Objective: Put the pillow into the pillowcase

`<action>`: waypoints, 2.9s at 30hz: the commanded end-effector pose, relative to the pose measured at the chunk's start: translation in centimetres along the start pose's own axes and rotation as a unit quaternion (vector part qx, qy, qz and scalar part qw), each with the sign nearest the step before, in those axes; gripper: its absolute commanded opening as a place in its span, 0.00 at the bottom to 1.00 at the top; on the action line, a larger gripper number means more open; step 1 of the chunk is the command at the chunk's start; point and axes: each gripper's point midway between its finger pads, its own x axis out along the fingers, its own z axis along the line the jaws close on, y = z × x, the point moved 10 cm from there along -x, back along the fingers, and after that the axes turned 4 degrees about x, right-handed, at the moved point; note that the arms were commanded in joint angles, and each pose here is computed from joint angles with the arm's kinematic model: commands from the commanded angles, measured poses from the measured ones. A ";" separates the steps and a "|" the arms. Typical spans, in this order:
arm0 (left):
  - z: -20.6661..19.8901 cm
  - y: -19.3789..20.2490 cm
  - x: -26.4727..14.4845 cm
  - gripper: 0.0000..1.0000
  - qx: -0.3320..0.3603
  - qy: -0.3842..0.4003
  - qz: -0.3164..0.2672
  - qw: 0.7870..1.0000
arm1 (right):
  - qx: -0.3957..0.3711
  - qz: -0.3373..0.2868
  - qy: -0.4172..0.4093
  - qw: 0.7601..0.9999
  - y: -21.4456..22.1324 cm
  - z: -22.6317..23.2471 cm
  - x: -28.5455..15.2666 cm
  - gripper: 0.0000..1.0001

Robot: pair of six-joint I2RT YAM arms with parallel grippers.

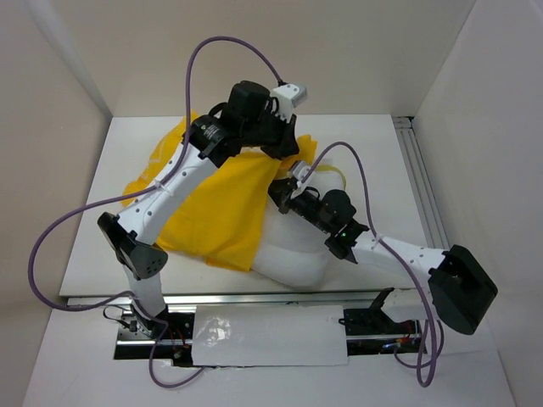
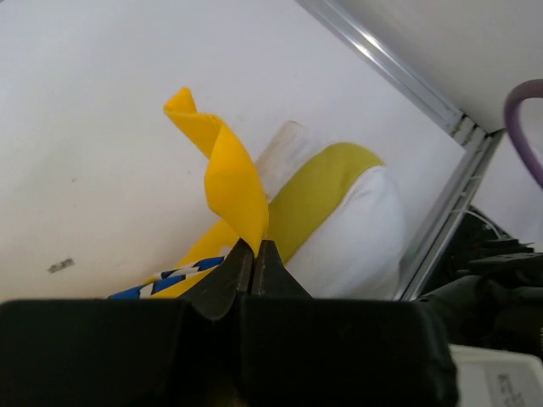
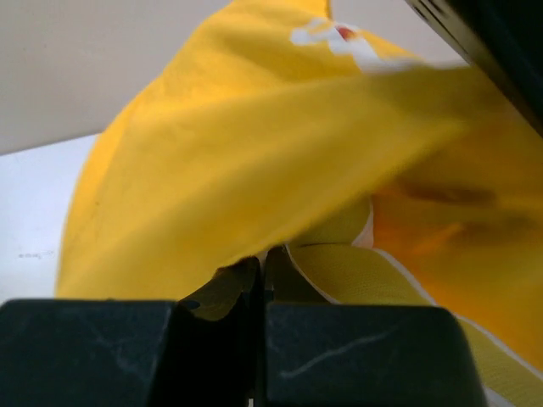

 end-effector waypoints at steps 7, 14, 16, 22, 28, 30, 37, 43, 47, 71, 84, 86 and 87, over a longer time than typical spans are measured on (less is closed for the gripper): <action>-3.3 -2.1 2.3 0.00 -0.025 0.110 -0.030 0.993 | -0.041 -0.161 -0.063 0.984 -6.4 0.6 4.8 0.00; -1.5 -1.2 2.0 0.00 -0.036 0.061 -0.028 0.997 | -0.046 -0.088 -0.023 0.995 -5.3 -0.2 4.7 0.41; -0.7 -1.1 1.5 0.00 -0.049 0.051 -0.029 0.997 | -0.019 -0.059 -0.011 0.998 -4.7 -0.1 3.8 0.80; 3.4 -1.1 0.7 0.00 -0.085 0.004 -0.046 0.995 | 0.078 0.051 0.078 0.993 -4.5 0.0 -1.4 1.00; 5.2 -1.4 0.8 0.00 -0.102 -0.005 -0.052 0.993 | 0.103 0.140 0.157 0.972 -5.9 -0.2 -6.2 1.00; 5.4 -1.6 0.7 0.00 -0.108 -0.002 -0.056 0.993 | 0.099 0.216 0.184 0.954 -4.9 -0.3 -7.7 1.00; 5.4 -1.6 0.9 0.00 -0.106 0.005 -0.061 0.993 | 0.064 0.258 0.211 0.941 -3.4 -0.8 -8.5 1.00; 4.8 -1.8 0.3 0.00 -0.090 0.014 -0.065 0.994 | -0.010 0.237 0.231 0.943 -4.1 -2.3 -6.4 1.00; 4.5 -1.9 -0.5 0.00 -0.077 0.020 -0.070 0.994 | -0.025 0.256 0.185 0.948 -4.0 -3.5 -4.8 1.00; -2.3 -4.3 -2.1 0.00 -0.024 0.056 -0.104 0.993 | -0.038 0.066 -0.128 0.989 -8.1 -0.9 2.4 0.00; -6.7 -4.1 -0.8 0.00 -0.015 0.101 -0.088 0.991 | 0.005 -0.075 0.030 0.997 -0.6 -1.4 7.3 0.00; -6.2 -3.7 0.1 0.00 -0.020 0.075 -0.081 0.994 | 0.011 -0.056 0.060 0.997 0.4 -1.6 8.0 0.00; -6.0 -3.4 0.7 0.00 -0.022 0.067 -0.075 0.995 | 0.012 -0.047 0.076 0.996 0.9 -1.9 8.0 0.00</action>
